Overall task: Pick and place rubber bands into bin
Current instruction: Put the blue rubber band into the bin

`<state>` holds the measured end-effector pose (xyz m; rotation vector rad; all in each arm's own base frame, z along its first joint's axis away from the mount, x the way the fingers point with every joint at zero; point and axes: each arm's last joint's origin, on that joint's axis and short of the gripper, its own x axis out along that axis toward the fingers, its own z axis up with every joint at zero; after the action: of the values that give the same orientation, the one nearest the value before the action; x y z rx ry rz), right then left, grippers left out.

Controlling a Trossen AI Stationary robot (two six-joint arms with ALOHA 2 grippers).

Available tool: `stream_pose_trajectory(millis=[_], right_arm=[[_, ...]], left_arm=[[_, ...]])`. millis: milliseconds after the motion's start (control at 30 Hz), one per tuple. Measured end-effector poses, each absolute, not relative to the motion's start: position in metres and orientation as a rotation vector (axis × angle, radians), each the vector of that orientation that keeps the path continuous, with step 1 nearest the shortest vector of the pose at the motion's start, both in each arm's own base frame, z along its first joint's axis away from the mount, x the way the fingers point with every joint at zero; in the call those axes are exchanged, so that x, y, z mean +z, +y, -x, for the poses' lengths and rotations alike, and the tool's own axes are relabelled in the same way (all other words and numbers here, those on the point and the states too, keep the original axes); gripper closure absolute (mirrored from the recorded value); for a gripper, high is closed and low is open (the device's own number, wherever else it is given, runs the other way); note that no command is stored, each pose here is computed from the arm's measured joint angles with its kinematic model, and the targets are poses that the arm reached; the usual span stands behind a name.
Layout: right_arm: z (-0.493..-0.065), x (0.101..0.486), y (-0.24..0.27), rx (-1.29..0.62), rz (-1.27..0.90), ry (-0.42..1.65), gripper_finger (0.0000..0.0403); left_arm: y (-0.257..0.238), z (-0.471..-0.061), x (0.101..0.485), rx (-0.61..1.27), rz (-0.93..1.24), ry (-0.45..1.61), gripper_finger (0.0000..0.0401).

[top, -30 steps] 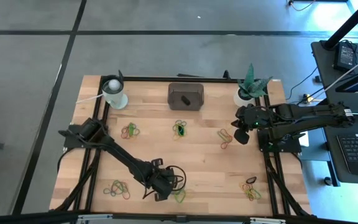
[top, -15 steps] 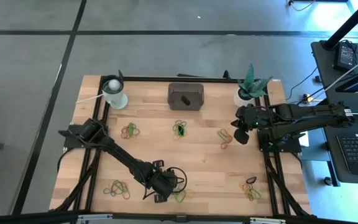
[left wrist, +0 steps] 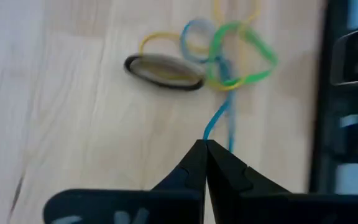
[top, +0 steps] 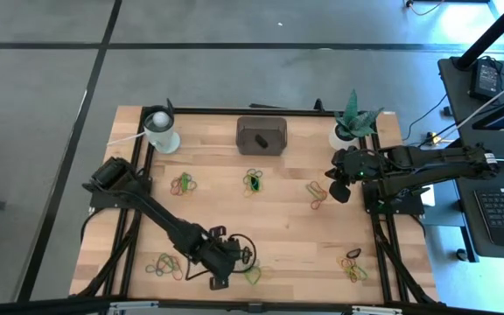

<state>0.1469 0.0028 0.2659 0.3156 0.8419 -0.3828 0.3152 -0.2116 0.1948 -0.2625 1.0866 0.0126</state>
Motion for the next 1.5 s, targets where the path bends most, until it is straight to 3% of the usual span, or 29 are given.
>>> stream_pose_trajectory(millis=[500,967,1267,1500], right_arm=[[-0.147,0.266,0.003,-0.38,-0.312,0.843,0.0396],[-0.147,0.266,0.003,-0.382,-0.314,0.843,0.0396],[-0.151,0.269,0.003,-0.372,-0.328,0.791,0.0395],[-0.151,0.269,0.003,-0.409,-0.416,0.775,0.0395]], left_arm=[[-0.193,-0.303,0.263,0.075,0.149,0.765,0.0399],[-0.165,-0.327,0.277,0.095,0.105,0.628,0.0398],[-0.108,-0.35,0.277,0.203,0.105,0.639,0.0398],[-0.037,-0.365,0.276,0.264,0.108,0.671,0.0398]])
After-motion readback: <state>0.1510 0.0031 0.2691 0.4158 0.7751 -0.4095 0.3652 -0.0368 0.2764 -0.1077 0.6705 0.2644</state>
